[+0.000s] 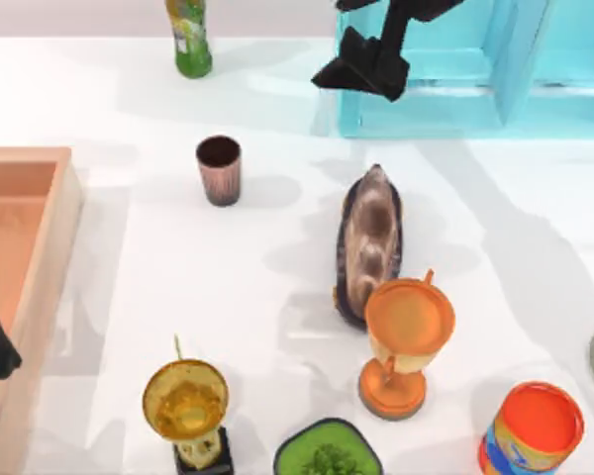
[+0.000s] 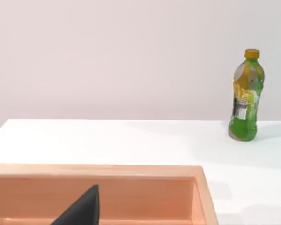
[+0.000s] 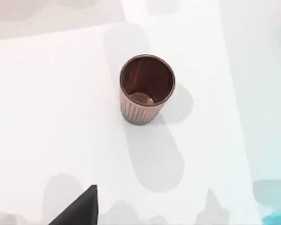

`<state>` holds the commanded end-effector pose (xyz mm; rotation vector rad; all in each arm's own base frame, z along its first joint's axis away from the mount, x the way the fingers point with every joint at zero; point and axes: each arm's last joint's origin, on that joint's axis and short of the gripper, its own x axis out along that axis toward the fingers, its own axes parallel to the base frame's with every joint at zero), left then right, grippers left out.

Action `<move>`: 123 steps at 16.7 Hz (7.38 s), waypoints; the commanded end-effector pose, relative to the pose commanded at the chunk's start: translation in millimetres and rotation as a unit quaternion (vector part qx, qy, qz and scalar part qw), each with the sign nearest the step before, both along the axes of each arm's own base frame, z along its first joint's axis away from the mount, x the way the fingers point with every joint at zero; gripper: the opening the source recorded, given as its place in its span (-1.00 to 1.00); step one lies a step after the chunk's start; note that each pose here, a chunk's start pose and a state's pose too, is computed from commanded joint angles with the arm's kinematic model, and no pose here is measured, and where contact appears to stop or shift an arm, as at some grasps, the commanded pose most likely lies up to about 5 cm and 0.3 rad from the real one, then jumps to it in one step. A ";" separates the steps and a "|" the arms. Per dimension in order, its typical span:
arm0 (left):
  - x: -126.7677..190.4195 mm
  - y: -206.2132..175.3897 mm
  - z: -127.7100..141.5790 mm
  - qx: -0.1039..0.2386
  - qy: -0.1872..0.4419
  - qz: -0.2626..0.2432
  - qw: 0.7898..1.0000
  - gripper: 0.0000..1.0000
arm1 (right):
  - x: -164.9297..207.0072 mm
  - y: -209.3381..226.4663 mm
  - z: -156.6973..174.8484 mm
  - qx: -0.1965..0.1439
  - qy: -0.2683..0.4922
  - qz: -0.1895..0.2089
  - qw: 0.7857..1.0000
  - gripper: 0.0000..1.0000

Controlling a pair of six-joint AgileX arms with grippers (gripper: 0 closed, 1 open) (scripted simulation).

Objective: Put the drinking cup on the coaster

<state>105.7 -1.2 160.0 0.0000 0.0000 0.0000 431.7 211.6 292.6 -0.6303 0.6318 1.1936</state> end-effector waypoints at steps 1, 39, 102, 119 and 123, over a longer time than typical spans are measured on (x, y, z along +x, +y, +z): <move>0.0 0.0 0.0 0.000 0.000 0.000 1.000 1.00 | 9.0 12.2 -14.4 -0.003 0.010 0.022 1.000 1.00; 0.0 0.0 0.0 0.000 0.000 0.000 1.000 1.00 | 32.3 125.0 -172.7 -0.011 0.055 0.117 0.992 -0.51; 0.0 0.0 0.0 0.000 0.000 0.000 1.000 1.00 | -229.3 -205.7 -166.1 0.023 0.051 -0.618 0.784 -1.00; 0.0 0.0 0.0 0.000 0.000 0.000 1.000 1.00 | -229.3 -205.7 -166.1 0.023 0.051 -0.618 0.784 1.00; 0.0 0.0 0.0 0.000 0.000 0.000 1.000 1.00 | -229.3 -205.7 -166.1 0.023 0.051 -0.618 0.784 1.00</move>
